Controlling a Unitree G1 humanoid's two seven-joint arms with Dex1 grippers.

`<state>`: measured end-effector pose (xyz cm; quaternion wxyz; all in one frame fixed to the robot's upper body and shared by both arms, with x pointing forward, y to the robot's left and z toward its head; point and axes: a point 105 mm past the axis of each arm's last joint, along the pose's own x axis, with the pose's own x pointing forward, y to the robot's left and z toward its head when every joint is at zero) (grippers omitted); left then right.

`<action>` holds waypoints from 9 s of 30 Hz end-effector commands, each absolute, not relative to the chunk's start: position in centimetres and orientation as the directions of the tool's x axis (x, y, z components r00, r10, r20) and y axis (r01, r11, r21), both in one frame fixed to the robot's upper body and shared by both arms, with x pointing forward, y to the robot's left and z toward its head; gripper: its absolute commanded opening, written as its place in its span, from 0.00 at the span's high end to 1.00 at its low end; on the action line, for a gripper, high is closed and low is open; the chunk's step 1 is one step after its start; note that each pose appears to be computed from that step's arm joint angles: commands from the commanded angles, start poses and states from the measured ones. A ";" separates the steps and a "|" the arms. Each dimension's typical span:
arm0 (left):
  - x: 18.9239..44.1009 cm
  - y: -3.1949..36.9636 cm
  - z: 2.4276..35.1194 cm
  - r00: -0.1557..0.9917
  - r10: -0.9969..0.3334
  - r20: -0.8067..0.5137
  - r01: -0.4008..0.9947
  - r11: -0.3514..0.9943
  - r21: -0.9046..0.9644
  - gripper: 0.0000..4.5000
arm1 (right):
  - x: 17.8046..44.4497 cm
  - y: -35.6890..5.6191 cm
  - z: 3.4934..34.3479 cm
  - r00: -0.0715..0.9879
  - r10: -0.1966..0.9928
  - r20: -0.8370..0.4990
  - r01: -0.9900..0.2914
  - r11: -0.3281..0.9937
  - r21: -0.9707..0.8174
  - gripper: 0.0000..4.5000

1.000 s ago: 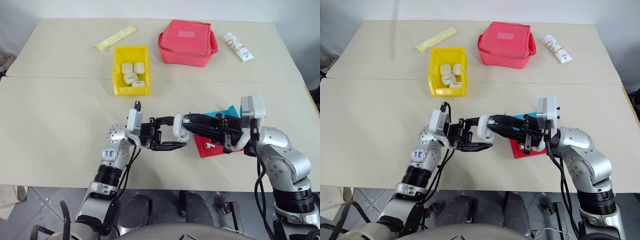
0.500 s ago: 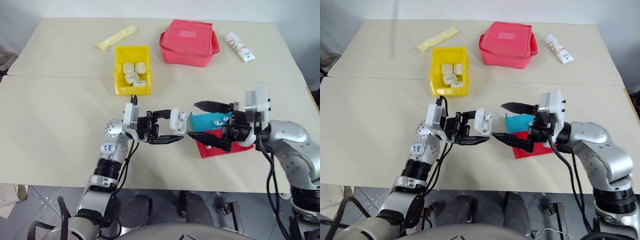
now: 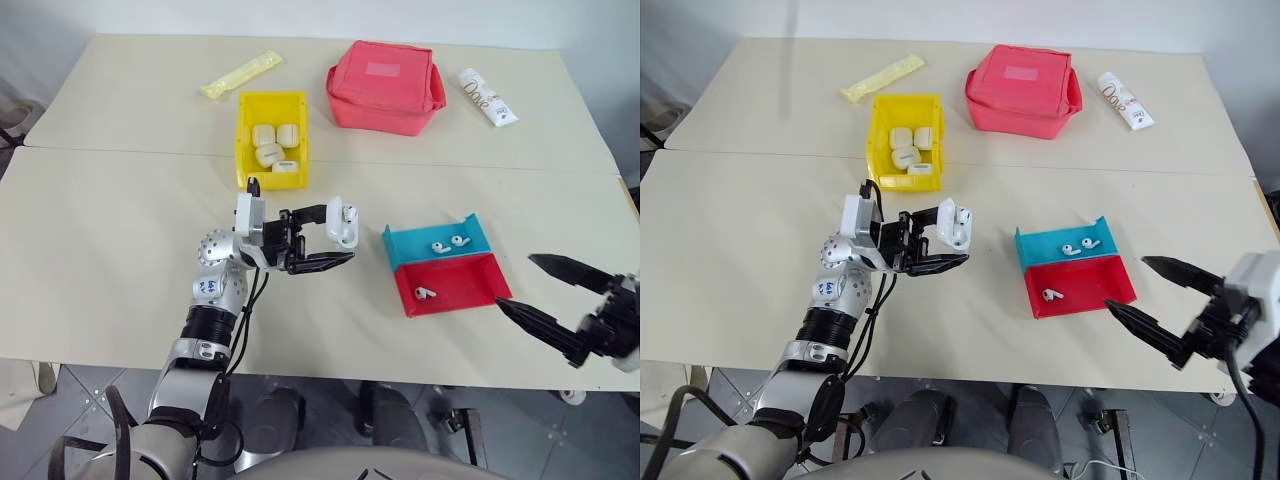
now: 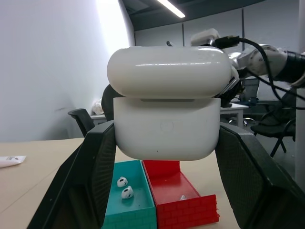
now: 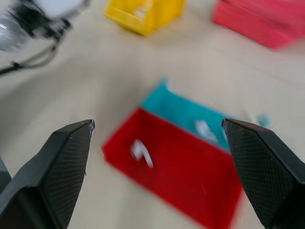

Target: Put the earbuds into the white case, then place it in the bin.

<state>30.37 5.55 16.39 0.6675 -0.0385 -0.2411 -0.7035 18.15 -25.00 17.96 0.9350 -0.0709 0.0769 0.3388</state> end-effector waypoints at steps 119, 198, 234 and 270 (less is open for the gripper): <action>29.4 3.7 15.6 -0.062 -0.893 0.445 0.954 0.077 0.289 0.39 | 25.4 -11.9 24.4 0.291 0.955 -0.064 -0.945 0.297 0.135 0.89; 28.6 2.9 16.8 -0.160 -0.895 0.416 0.940 -0.009 0.341 0.39 | 25.3 -10.3 19.1 0.370 0.919 -0.135 -0.895 0.392 0.215 0.28; 34.6 2.2 16.0 0.071 -0.989 -0.131 0.862 -0.005 0.507 0.39 | 29.1 -6.9 24.0 0.591 0.734 -0.335 -0.807 0.524 -0.274 0.99; 40.0 13.7 21.2 0.470 -0.870 0.148 0.822 0.492 0.287 0.39 | 24.7 -19.5 22.1 0.473 0.877 -0.088 -0.876 0.479 0.065 0.01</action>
